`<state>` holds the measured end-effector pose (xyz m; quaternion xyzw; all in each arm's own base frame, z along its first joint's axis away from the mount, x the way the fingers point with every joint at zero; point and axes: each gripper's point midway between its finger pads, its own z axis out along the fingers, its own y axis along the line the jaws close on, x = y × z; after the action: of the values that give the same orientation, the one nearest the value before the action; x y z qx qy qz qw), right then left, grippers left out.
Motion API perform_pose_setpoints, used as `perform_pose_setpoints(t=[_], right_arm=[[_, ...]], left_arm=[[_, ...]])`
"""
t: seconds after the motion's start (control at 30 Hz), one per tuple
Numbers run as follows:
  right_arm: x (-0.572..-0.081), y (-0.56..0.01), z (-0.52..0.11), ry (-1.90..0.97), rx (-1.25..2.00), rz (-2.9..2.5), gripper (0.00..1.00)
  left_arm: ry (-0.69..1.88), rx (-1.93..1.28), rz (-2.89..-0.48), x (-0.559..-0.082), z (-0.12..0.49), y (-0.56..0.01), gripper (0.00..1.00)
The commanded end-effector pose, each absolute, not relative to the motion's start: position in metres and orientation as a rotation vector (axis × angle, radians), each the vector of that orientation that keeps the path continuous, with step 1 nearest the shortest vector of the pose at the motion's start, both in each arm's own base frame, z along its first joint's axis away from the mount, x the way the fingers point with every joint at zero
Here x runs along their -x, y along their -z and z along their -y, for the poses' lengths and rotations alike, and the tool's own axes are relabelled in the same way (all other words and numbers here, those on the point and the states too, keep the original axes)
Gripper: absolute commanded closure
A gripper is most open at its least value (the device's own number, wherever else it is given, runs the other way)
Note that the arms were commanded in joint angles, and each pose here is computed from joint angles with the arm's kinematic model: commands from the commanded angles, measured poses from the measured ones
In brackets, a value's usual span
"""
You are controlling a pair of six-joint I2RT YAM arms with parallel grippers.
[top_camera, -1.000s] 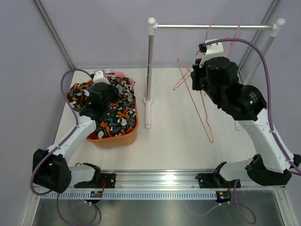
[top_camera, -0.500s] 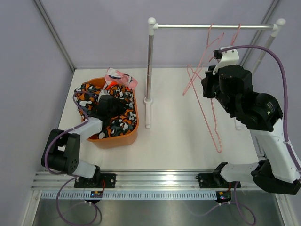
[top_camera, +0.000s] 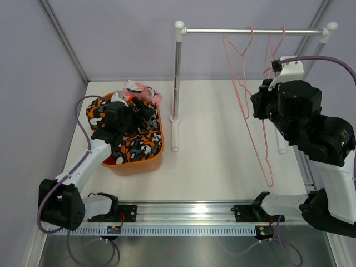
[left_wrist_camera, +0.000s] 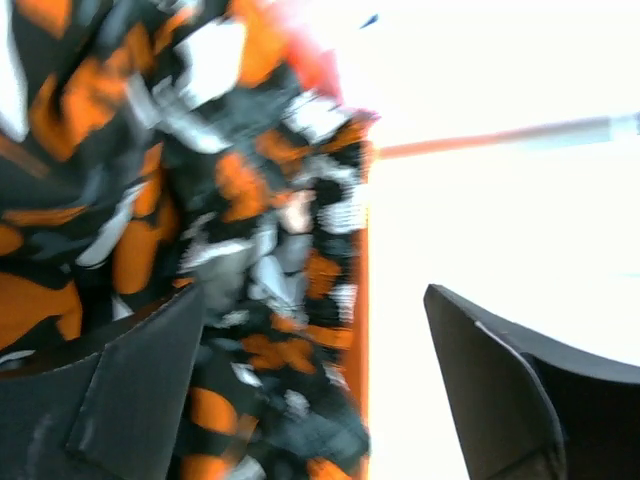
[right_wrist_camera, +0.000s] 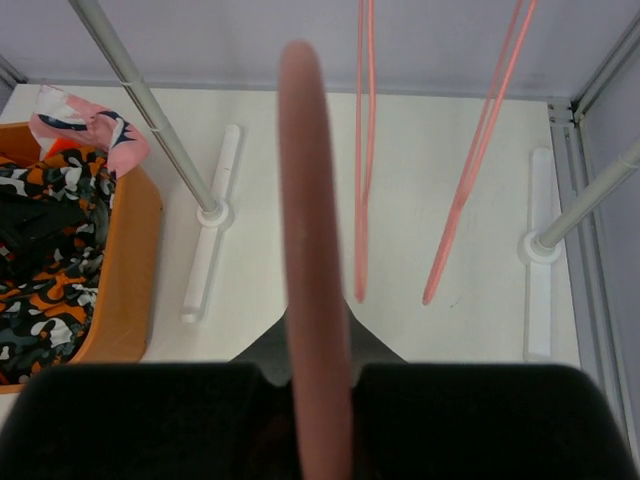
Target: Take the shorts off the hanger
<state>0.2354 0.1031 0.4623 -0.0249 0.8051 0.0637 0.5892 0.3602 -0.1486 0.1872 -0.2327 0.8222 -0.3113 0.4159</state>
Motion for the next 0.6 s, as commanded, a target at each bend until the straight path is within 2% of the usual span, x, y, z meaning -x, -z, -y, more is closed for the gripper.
perform_pose_setpoints(t=[0.0, 0.27, 0.57], right_arm=[[-0.254, -0.484, -0.125, -0.188, 0.114, -1.812, 1.0], [-0.32, -0.489, -0.173, -0.377, 0.249, -1.804, 1.0], [-0.378, -0.512, -0.181, -0.436, 0.337, -1.677, 1.0]], left_arm=[[0.783, 0.41, -1.997, -0.354, 0.151, -0.243, 0.02], [0.798, 0.24, -1.875, -0.322, 0.147, -0.322, 0.01], [0.861, 0.093, -1.825, -0.281, 0.152, -0.343, 0.01]])
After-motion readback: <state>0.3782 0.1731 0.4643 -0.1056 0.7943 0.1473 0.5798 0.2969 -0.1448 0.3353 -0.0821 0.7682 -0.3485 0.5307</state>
